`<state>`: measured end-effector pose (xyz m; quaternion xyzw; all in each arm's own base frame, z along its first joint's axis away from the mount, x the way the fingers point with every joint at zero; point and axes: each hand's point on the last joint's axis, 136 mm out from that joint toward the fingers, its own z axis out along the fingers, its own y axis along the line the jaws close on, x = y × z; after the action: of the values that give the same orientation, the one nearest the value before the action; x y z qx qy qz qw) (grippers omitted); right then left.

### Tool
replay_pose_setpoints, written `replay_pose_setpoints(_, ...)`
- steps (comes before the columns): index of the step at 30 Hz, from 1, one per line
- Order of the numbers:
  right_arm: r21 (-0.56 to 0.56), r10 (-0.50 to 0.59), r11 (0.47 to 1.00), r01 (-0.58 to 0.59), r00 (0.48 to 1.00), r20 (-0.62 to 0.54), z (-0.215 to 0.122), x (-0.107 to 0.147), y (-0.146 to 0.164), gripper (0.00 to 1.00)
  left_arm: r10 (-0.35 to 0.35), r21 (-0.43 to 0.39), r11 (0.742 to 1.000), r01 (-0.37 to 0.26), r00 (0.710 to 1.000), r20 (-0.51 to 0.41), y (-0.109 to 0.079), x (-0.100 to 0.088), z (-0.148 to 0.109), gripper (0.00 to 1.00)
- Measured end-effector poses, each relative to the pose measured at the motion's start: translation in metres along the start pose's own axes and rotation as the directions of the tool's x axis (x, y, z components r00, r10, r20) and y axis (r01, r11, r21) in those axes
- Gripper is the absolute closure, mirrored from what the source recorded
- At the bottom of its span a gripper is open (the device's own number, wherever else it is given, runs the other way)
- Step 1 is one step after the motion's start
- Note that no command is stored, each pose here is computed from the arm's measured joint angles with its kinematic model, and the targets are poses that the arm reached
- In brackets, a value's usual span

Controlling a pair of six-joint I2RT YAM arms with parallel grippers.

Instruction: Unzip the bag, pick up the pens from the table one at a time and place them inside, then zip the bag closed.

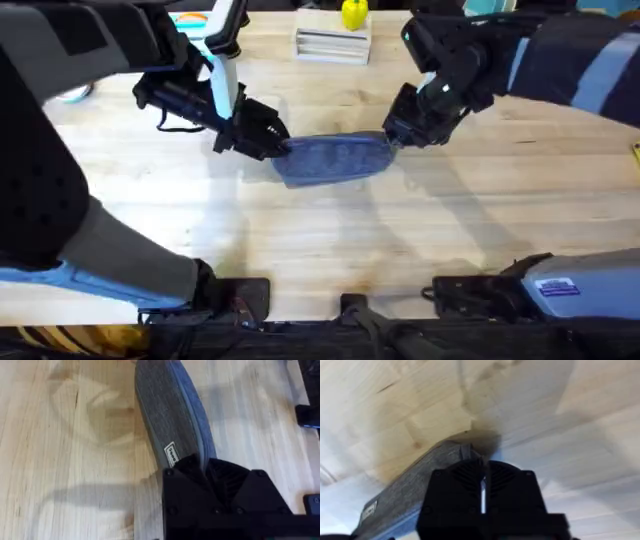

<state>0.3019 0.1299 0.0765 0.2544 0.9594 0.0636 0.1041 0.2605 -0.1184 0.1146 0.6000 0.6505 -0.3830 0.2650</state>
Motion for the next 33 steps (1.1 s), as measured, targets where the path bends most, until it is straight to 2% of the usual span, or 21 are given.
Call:
replay_pose_setpoints(1, -0.001, -0.034, 0.999, 0.034, 0.999, 0.008, -0.003, -0.003, 0.002, 0.909, 0.0, 0.0, 1.0, 0.0, 1.0, -0.003, 0.0, 0.001, 0.0, 0.958)
replay_pose_setpoints(5, 0.045, -0.14, 0.99, 0.136, 0.985, 0.098, -0.017, -0.032, -0.003, 0.581, -0.009, -0.002, 1.0, 0.009, 0.999, -0.038, 0.0, 0.009, -0.003, 0.958)
replay_pose_setpoints(6, 0.02, -0.19, 0.982, 0.189, 0.971, 0.144, -0.034, -0.048, 0.007, 0.374, -0.014, -0.007, 1.0, 0.013, 0.999, -0.047, 0.0, 0.011, -0.005, 0.958)
replay_pose_setpoints(7, -0.048, -0.223, 0.97, 0.237, 0.954, 0.2, -0.061, -0.056, 0.023, 0.095, -0.014, -0.005, 1.0, 0.013, 0.998, -0.054, 0.0, 0.013, -0.005, 0.958)
replay_pose_setpoints(8, -0.072, -0.231, 0.965, 0.252, 0.947, 0.222, -0.072, -0.059, 0.028, 0.028, -0.014, -0.005, 1.0, 0.013, 0.998, -0.056, 0.0, 0.013, -0.005, 0.958)
replay_pose_setpoints(13, -0.164, -0.254, 0.934, 0.317, 0.912, 0.322, -0.121, -0.063, 0.041, 0.004, -0.014, -0.005, 1.0, 0.013, 0.998, -0.057, 0.0, 0.013, -0.005, 0.958)
replay_pose_setpoints(18, -0.178, -0.28, 0.917, 0.356, 0.895, 0.347, -0.133, -0.062, 0.042, 0.004, -0.014, -0.005, 1.0, 0.013, 0.998, -0.06, 0.0, 0.014, -0.005, 0.958)
replay_pose_setpoints(19, -0.176, -0.284, 0.917, 0.359, 0.895, 0.344, -0.132, -0.061, 0.042, 0.004, -0.012, -0.005, 1.0, 0.012, 0.998, -0.06, 0.0, 0.014, -0.005, 0.912)
replay_pose_setpoints(22, -0.171, -0.294, 0.915, 0.365, 0.894, 0.337, -0.129, -0.061, 0.043, 0.005, -0.017, -0.003, 1.0, 0.017, 0.998, -0.054, -0.001, 0.013, -0.005, 0.479)
replay_pose_setpoints(24, -0.168, -0.298, 0.915, 0.368, 0.894, 0.335, -0.128, -0.061, 0.043, 0.004, -0.017, -0.003, 1.0, 0.017, 0.998, -0.053, -0.001, 0.012, -0.005, 0.155)
replay_pose_setpoints(25, -0.168, -0.298, 0.914, 0.368, 0.894, 0.336, -0.128, -0.061, 0.043, 0.004, -0.021, -0.003, 1.0, 0.021, 0.998, -0.052, -0.001, 0.012, -0.005, 0.043)
replay_pose_setpoints(27, -0.167, -0.301, 0.914, 0.371, 0.893, 0.336, -0.128, -0.061, 0.042, 0.005, -0.022, -0.002, 1.0, 0.022, 0.998, -0.051, -0.001, 0.012, -0.005, 0.01)
replay_pose_setpoints(31, -0.167, -0.302, 0.913, 0.372, 0.892, 0.336, -0.128, -0.061, 0.043, 0.004, -0.019, -0.004, 1.0, 0.019, 0.999, -0.051, 0.0, 0.012, -0.005, 0.008)
replay_pose_setpoints(33, -0.156, -0.335, 0.9, 0.406, 0.876, 0.346, -0.129, -0.061, 0.043, 0.004, -0.037, 0.001, 0.999, 0.037, 0.998, -0.047, -0.003, 0.012, -0.007, 0.006)
